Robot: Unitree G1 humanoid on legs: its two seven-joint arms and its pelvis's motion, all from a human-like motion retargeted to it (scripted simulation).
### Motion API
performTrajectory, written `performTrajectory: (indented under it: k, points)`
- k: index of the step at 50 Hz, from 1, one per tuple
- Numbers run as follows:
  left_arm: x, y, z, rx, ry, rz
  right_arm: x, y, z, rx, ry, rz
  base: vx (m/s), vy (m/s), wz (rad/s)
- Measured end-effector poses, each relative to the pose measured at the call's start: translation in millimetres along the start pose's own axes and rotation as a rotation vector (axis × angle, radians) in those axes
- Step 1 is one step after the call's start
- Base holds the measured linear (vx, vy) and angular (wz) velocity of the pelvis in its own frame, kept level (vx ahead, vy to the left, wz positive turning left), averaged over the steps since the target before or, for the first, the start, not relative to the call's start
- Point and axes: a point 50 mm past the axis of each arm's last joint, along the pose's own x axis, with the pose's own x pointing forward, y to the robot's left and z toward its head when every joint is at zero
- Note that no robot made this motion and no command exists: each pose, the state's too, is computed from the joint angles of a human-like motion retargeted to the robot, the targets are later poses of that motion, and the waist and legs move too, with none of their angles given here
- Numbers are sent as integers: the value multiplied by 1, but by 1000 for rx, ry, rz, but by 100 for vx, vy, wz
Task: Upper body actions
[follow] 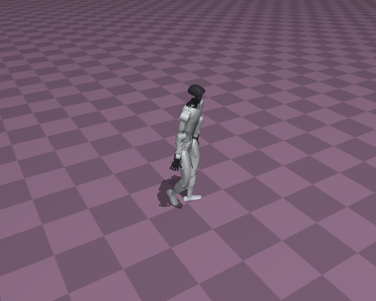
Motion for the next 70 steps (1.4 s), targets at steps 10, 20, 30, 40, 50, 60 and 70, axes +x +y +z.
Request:
performTrajectory:
  k: [10, 20, 30, 40, 50, 60, 70]
  points:
    - [2, -4, -25, 24, 104, -89, 1, 18, -4, -27, 35, 16, 9, -5, 112]
    - [3, -19, -40, 80, 90, -73, 0, 22, -17, -36, 131, 81, 21, -3, 29]
    - [1, -19, -37, 130, 118, -82, -2, 21, 23, -127, -32, 89, 9, -3, 22]
    - [0, -24, -30, 80, 125, -145, -1, 26, 14, -214, 8, 99, 8, -4, 1]
    - [0, -27, -26, 120, 100, -152, -2, 32, -37, -126, 211, 109, 6, -3, -3]
    - [0, -26, -30, 112, 113, -158, -3, 31, -48, -75, 249, 92, 4, -5, -3]
    - [-1, -31, -11, 95, 32, -153, 0, 19, -10, -91, 121, 77, -7, -2, 7]
